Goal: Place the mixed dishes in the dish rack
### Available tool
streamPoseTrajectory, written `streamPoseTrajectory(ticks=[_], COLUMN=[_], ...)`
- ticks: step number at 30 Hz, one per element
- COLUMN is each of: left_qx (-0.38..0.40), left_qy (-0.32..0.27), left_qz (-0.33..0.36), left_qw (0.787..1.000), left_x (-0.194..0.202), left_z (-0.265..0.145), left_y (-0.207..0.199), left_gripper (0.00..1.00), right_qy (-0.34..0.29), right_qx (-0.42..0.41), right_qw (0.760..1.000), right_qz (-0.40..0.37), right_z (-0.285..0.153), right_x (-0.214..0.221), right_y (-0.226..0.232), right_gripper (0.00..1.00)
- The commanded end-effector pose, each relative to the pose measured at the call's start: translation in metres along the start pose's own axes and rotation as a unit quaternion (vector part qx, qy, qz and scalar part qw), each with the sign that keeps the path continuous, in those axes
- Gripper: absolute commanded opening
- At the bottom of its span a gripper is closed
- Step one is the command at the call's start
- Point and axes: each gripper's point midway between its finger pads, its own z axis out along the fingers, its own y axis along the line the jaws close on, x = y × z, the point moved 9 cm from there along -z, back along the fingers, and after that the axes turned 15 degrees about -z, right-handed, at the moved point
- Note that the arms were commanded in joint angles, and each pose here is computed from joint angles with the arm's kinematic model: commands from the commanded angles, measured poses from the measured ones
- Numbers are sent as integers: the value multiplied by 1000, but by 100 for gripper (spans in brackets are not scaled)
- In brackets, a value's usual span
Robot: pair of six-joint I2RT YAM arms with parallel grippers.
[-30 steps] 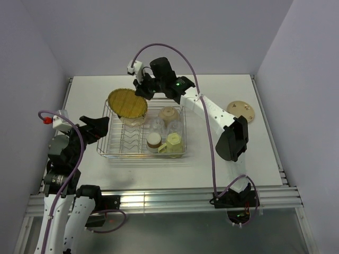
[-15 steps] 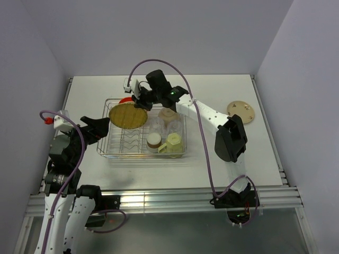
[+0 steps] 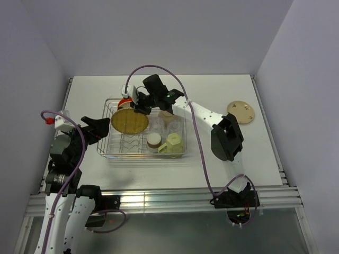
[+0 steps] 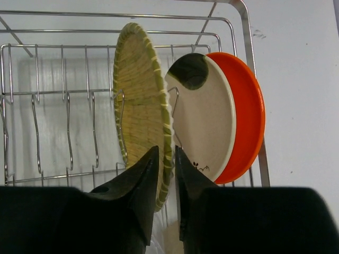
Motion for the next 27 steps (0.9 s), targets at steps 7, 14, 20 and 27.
streamPoseTrajectory(ticks=[7, 14, 20, 27], left_qx=[28, 55, 77, 91], left_qy=[-3, 16, 43, 77], left_qz=[6, 4, -9, -26], left_qw=[1000, 998, 996, 993], left_x=[-3, 2, 12, 21], left_z=[5, 6, 12, 22], left_y=[-8, -10, -7, -4], left_gripper=[99, 99, 99, 99], right_qy=[-34, -53, -36, 21], right_qx=[47, 125, 170, 348], right_qw=[998, 986, 948, 786], right_qz=[15, 94, 268, 510], right_z=[-15, -98, -178, -268], right_x=[-31, -54, 6, 144], right_y=[-16, -50, -39, 7], right_gripper=[47, 57, 58, 57])
